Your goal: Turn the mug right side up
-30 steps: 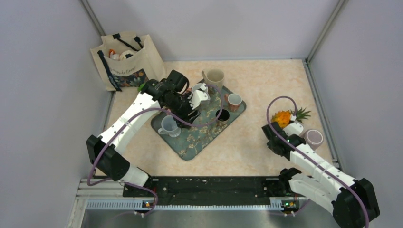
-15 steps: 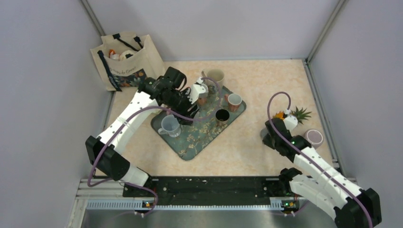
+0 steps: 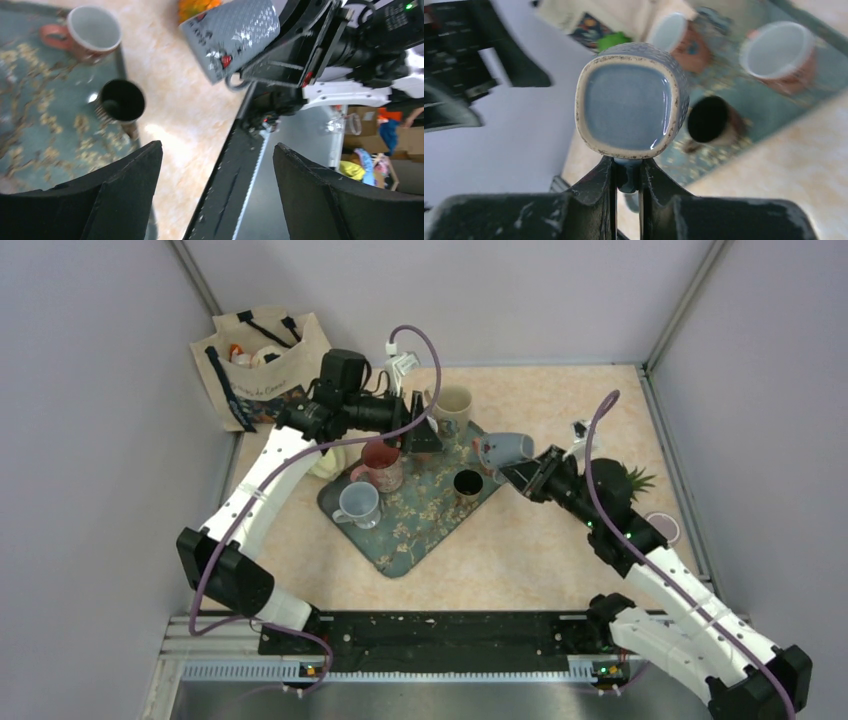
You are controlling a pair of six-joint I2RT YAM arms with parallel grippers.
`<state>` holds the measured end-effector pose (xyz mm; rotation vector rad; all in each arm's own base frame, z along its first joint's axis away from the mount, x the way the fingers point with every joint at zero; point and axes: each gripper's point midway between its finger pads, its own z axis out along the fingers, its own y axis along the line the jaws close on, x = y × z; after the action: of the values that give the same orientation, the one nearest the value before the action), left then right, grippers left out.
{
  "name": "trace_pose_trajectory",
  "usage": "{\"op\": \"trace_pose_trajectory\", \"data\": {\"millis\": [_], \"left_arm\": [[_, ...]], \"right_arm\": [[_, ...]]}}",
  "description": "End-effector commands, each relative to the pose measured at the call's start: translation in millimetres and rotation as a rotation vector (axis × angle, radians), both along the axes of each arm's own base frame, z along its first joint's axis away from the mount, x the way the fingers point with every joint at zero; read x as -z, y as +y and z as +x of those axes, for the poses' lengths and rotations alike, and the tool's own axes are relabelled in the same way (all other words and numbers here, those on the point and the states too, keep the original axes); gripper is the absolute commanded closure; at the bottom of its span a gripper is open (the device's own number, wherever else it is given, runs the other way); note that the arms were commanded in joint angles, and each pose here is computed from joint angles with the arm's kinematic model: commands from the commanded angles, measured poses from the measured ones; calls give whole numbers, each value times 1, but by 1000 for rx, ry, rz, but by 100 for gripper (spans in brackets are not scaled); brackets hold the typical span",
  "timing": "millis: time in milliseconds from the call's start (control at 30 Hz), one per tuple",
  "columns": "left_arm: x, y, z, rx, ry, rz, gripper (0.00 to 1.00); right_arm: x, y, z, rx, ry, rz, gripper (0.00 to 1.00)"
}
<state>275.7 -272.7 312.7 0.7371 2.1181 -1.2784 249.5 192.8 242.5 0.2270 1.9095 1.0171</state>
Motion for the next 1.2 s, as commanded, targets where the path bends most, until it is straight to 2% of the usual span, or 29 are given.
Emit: {"op": "trace_pose_trajectory", "data": {"millis": [0, 167, 267, 433, 600, 867, 933, 1067, 1100, 1167], "left_arm": [[-35, -28, -3, 68, 83, -205, 16], [-47, -37, -2, 93, 123, -286, 25], [-57, -40, 1, 97, 106, -310, 27], [-68, -42, 1, 120, 78, -339, 41], [-74, -41, 1, 133, 29, -333, 46], [-97, -57, -25, 261, 71, -430, 82], [-104, -57, -27, 272, 79, -451, 100], [-95, -51, -14, 218, 70, -417, 100], [-85, -49, -9, 183, 78, -381, 100], [-60, -43, 8, 90, 33, -271, 100]], "right_arm": [[-140, 42, -16, -205, -416, 238, 100], [-158, 65, -15, -262, -464, 260, 100], [-162, 75, -14, -292, -478, 278, 100], [-162, 83, -10, -314, -475, 278, 100], [-154, 79, -8, -288, -466, 255, 100], [-134, 100, -1, -356, -417, 296, 100], [-126, 105, 5, -358, -398, 289, 100], [-104, 104, 16, -313, -325, 237, 100], [-96, 102, 21, -288, -296, 213, 92], [-78, 98, 27, -252, -243, 149, 59]]}}
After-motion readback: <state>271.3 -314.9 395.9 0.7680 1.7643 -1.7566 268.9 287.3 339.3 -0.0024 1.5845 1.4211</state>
